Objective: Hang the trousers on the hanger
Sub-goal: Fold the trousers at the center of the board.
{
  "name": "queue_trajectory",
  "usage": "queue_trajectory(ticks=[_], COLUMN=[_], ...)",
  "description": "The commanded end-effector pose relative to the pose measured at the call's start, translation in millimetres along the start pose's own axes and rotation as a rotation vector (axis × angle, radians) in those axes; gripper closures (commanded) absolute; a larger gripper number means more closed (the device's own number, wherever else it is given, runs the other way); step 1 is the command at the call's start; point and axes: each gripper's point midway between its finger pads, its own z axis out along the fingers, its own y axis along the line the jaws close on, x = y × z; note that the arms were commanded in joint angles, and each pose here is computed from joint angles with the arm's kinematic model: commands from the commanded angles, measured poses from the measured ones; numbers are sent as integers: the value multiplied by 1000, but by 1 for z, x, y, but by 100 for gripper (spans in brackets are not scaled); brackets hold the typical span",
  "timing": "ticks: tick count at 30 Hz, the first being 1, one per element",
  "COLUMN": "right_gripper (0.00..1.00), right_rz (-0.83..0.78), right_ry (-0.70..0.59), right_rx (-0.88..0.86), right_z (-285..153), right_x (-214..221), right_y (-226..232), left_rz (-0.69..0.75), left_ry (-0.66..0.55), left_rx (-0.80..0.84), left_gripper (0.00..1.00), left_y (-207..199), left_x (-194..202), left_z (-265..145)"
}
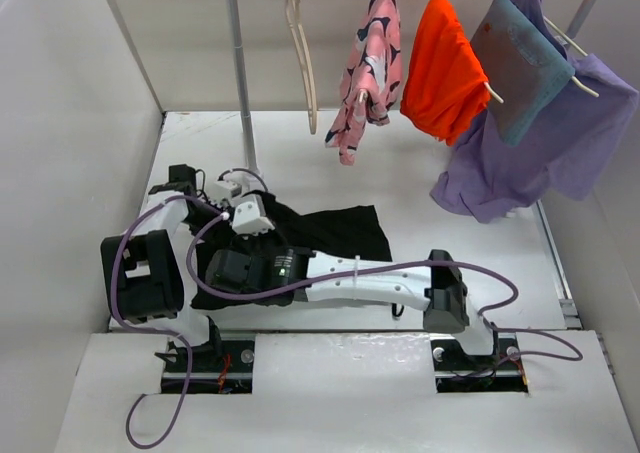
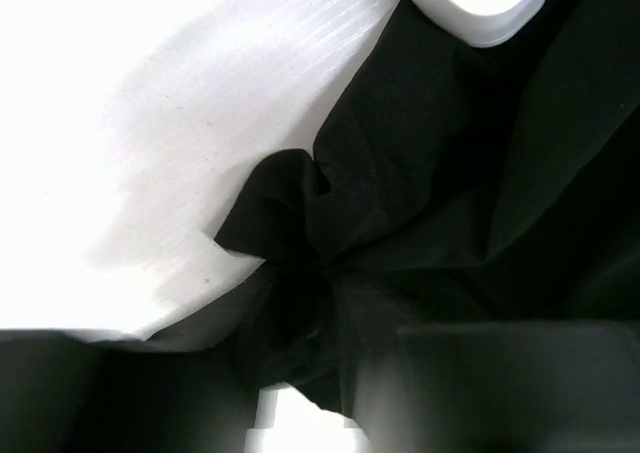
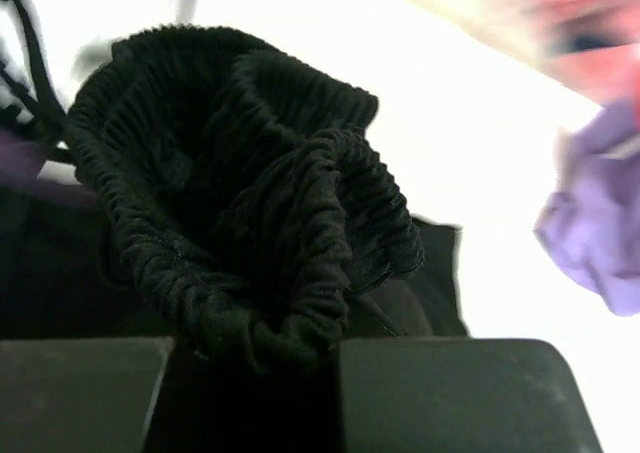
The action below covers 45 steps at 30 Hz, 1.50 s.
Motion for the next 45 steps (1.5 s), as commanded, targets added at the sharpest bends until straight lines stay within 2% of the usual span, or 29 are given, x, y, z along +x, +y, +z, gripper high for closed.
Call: queue_trajectory(ticks=[1,4,5,6,10,13,18,21,22,23,24,25,27,28,30,33,35,36,37,38,39,40,41,42,43,45], right_gripper=[100,100,100,100,100,100,100,100,93,78,57,41,22,20,16,15,15,16,16,18,20,28,32,33,32,25], right_rz=[96,76,64,44,36,36,46,34,-3,-21,-63,-84,-117,-131,-96,-41,-40,-3,15,42,56,152,185,198,256,373], right_ry=[-35,-1,13,41,56,87,102,103,102,105,138,145,167,184,132,44,44,30,44,71,141,213,271,365,378,447], right_rx=[-226,-281,-317,-396,-640,-737,-779,-864,-896,-930,-988,-1007,-1012,-1024,-1059,-1138,-1147,-1150,-1150,-1147,-1101,-1065,-1035,-958,-912,-830], right_z=[-3,5,4,3,-14,-16,-8,-17,-18,-22,-29,-30,-32,-35,-47,-69,-75,-82,-84,-82,-62,-56,-45,-21,-15,-2], right_x=[-26,-14,-8,0,18,27,34,35,42,43,54,56,60,65,38,2,0,-13,-12,-8,15,18,31,70,70,90], right_y=[51,70,79,92,136,152,167,185,194,200,206,212,208,206,189,161,147,133,126,119,108,92,82,66,44,22], left_rz=[-6,-73,-103,-112,-142,-174,-246,-331,-346,-370,-390,-391,-349,-315,-255,-222,-157,-158,-112,13,39,103,107,142,140,162], left_ry=[-65,-93,-104,-104,-163,-190,-238,-252,-297,-325,-368,-462,-597,-646,-733,-760,-780,-763,-781,-751,-677,-637,-542,-468,-377,-245], left_rx=[3,-39,-54,-54,-147,-259,-516,-640,-676,-712,-732,-763,-744,-743,-684,-628,-489,-423,-252,-185,-92,-46,-109,-143,-154,-238], left_gripper=[64,39,9,0,0,0,0,0,0,0,0,0,0,0,0,0,0,0,0,0,16,29,42,49,51,46], left_y=[-4,11,18,17,33,50,92,114,121,126,128,128,118,116,106,102,85,78,54,39,20,3,9,11,7,12], left_x=[-20,-27,-27,-27,-43,-54,-75,-77,-87,-91,-97,-112,-129,-133,-151,-173,-186,-186,-190,-188,-170,-166,-153,-139,-110,-73], left_z=[-18,-29,-33,-33,-54,-75,-121,-134,-143,-150,-158,-181,-202,-213,-230,-244,-244,-244,-240,-236,-228,-219,-206,-192,-165,-138])
